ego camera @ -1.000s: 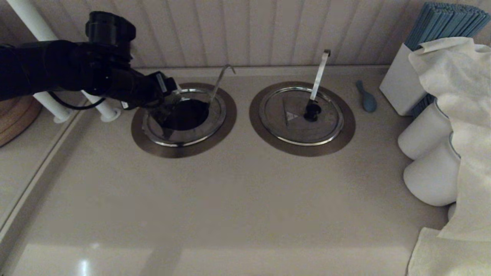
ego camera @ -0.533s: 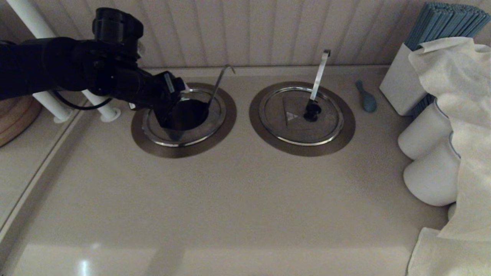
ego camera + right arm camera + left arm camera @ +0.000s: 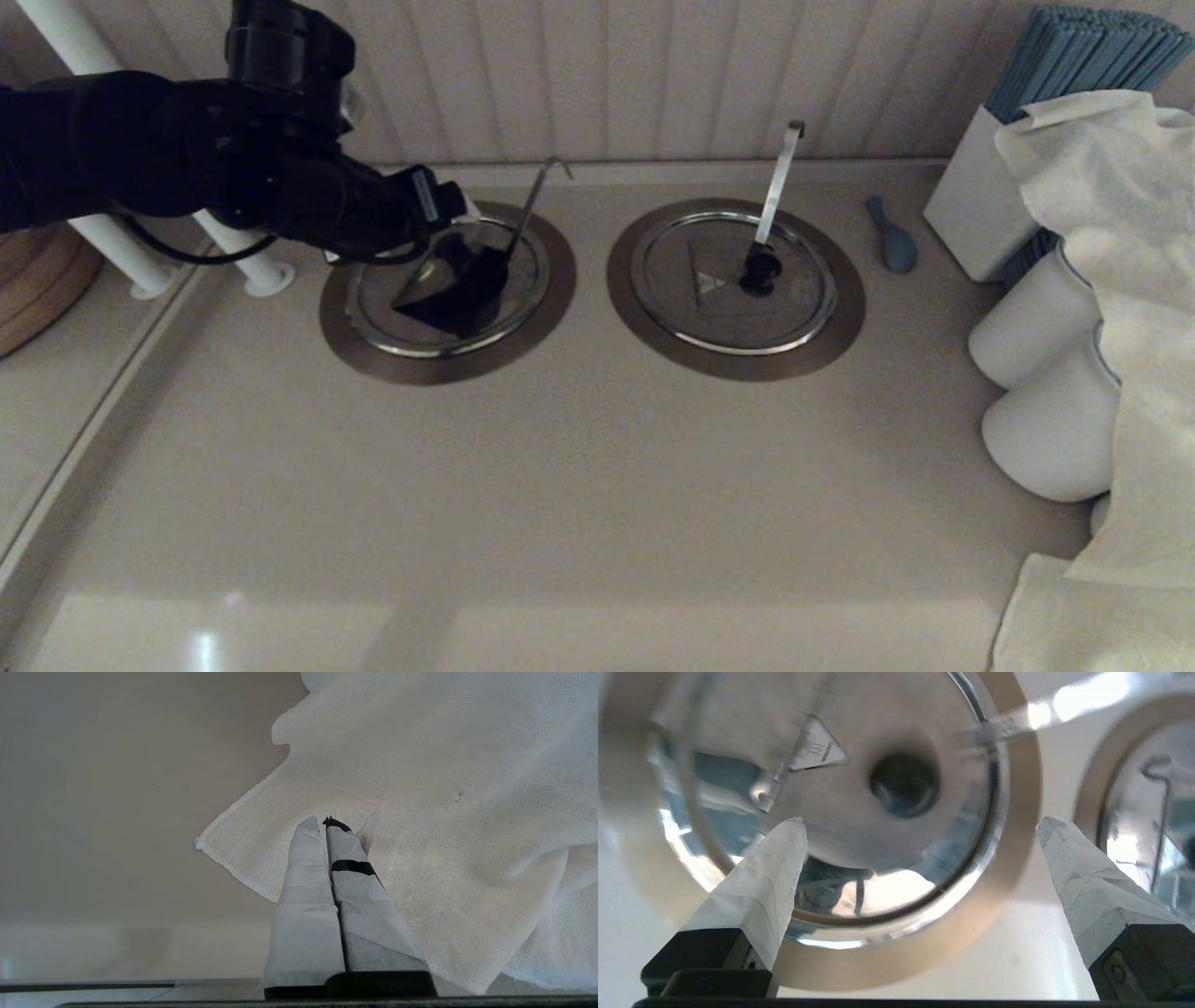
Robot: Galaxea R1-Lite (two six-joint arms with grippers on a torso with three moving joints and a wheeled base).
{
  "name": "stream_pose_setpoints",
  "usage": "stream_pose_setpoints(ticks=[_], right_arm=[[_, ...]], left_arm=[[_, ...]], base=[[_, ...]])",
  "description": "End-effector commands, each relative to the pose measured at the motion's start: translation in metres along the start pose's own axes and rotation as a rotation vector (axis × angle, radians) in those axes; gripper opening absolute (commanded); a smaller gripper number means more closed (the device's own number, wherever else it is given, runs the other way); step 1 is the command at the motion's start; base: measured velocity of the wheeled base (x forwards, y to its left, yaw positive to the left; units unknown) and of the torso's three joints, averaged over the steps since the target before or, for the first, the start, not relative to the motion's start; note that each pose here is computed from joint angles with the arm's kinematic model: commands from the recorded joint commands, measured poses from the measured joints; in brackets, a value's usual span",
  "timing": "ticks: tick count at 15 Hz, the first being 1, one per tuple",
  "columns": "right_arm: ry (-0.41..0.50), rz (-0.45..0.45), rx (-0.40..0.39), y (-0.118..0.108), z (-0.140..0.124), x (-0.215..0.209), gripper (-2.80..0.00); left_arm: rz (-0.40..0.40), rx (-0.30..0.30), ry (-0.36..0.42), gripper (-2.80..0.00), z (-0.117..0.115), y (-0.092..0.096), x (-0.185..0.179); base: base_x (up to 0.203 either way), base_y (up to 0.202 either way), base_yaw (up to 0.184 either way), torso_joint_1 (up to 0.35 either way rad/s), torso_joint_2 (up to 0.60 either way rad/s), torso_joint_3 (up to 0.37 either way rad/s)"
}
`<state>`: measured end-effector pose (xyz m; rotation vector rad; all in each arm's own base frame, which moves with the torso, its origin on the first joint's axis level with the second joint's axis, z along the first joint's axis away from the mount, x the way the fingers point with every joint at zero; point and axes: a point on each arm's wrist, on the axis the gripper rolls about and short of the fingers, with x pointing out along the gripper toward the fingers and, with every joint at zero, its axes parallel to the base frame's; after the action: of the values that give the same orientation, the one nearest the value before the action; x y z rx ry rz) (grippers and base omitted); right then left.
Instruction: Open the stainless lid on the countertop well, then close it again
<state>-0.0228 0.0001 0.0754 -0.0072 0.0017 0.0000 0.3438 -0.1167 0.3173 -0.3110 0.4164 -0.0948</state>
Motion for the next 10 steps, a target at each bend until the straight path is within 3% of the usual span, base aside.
stream_pose_setpoints(ticks=[1,10], right_arm=[[0.0,0.0,0.0,0.0,0.0,0.0,-2.8],[0.0,0.0,0.0,0.0,0.0,0.0,-2.8]], left_arm=[[-0.01,0.004,0.01,0.0,-0.003,-0.004,-0.001],[-0.03,0.0,-0.028,0.0,0.006,-0.005,-0.021]], base=[[0.0,0.0,0.0,0.0,0.0,0.0],[0.0,0.0,0.0,0.0,0.0,0.0]])
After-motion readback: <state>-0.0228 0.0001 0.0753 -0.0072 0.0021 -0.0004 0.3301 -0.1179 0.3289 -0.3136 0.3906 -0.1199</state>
